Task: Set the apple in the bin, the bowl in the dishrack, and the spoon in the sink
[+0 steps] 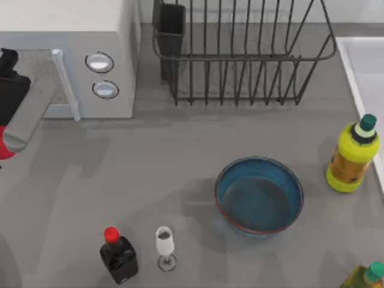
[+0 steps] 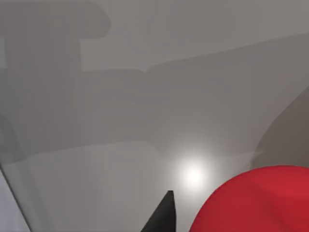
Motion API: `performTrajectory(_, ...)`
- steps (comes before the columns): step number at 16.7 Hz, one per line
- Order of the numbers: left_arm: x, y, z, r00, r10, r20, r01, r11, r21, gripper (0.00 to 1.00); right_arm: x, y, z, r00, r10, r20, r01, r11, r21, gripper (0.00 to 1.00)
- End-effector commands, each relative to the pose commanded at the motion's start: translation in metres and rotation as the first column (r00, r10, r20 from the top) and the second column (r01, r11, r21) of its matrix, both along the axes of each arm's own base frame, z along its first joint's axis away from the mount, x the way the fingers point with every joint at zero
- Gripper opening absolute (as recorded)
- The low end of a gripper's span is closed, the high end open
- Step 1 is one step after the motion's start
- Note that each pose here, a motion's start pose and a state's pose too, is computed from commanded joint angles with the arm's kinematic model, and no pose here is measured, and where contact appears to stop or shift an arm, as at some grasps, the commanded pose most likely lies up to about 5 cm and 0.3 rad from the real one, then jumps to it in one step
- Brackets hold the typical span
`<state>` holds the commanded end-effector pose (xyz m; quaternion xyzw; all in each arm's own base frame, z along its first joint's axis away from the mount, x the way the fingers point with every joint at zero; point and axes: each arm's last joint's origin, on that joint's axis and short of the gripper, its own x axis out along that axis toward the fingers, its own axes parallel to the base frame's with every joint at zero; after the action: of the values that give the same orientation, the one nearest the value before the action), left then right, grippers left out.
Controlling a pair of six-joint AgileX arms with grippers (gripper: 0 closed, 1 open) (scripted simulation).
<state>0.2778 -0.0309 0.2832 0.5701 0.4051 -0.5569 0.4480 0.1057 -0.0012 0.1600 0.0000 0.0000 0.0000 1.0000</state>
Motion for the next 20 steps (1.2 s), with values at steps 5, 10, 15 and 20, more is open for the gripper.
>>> performTrajectory(5,-0.032,0.042,0.004,0.9,-0.434,-0.035,0.435,0.899,0.045,0.0,0.0,0.0,0.0,1.0,0.0,0.0,0.0,1.0,0.0,1.0)
performTrajectory(10,-0.059,0.073,0.001,0.681,-0.728,-0.085,0.733,0.677,0.074,0.0,0.0,0.0,0.0,1.0,0.0,0.0,0.0,1.0,0.0,1.0)
performTrajectory(15,-0.077,0.094,-0.005,0.442,-0.886,-0.142,0.897,0.432,0.096,0.0,0.0,0.0,0.0,1.0,0.0,0.0,0.0,1.0,0.0,1.0)
performTrajectory(20,-0.084,0.106,-0.01,0.291,-0.938,-0.189,0.956,0.276,0.101,0.0,0.0,0.0,0.0,1.0,0.0,0.0,0.0,1.0,0.0,1.0)
